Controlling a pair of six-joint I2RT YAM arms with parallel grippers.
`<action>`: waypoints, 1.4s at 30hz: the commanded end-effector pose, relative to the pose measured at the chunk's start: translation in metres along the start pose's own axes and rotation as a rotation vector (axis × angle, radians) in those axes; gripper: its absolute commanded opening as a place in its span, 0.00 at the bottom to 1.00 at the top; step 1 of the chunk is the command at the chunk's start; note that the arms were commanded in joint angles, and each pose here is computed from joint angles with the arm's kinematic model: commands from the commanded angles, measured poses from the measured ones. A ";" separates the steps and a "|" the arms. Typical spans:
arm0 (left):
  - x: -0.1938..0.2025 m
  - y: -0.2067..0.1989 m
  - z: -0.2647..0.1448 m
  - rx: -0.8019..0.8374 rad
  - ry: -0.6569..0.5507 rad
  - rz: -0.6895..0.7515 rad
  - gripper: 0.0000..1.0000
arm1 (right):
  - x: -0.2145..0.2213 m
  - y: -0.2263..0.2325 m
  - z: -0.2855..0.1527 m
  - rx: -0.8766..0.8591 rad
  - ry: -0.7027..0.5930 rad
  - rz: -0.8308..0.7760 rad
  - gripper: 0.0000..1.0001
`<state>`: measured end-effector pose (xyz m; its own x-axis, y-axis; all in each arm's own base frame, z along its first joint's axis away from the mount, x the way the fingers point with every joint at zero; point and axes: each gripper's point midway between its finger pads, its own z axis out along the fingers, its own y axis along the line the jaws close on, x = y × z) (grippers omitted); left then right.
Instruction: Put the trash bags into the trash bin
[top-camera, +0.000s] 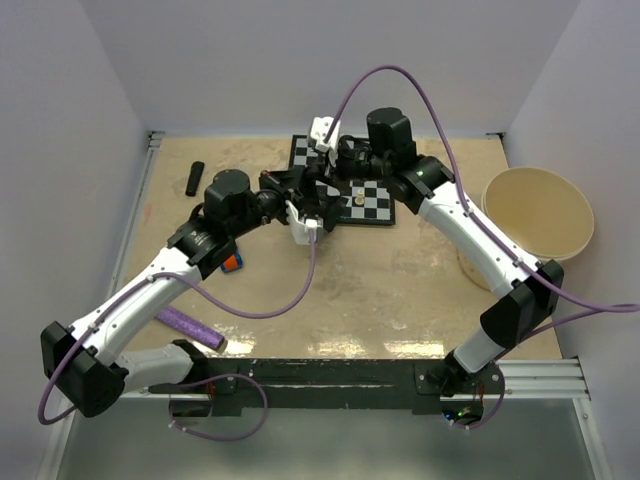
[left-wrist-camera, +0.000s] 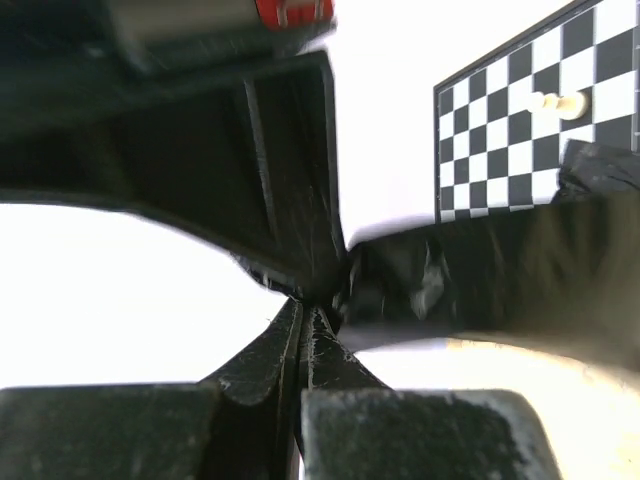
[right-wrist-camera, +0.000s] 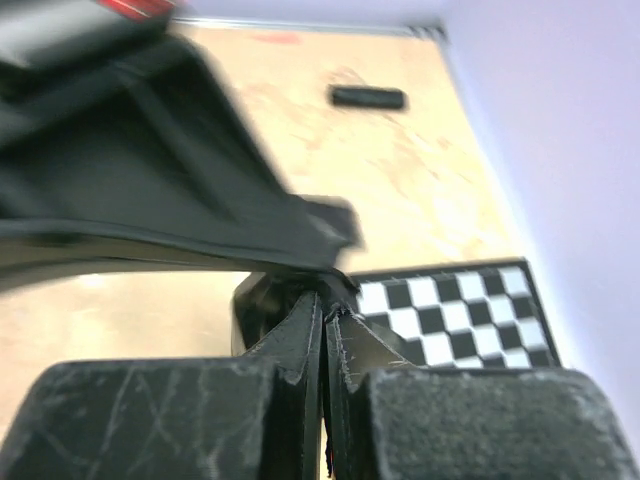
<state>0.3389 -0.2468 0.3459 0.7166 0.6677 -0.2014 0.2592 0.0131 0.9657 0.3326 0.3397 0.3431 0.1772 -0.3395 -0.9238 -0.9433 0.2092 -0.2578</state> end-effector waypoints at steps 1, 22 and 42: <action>-0.019 0.017 -0.017 -0.018 -0.072 0.057 0.00 | 0.027 -0.038 0.002 0.187 0.098 -0.038 0.00; -0.013 0.050 -0.010 -0.078 -0.070 0.066 0.00 | 0.010 -0.011 0.006 0.059 0.007 -0.037 0.00; -0.015 0.059 -0.042 -0.327 -0.141 0.128 0.00 | -0.066 -0.041 -0.098 -0.090 -0.278 0.167 0.65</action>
<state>0.3402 -0.2249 0.3633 0.7484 0.6386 -0.1791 0.1375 0.1147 0.9838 0.3359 0.2697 0.4244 0.1508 -0.1346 -0.9794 -0.9582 0.2236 -0.1783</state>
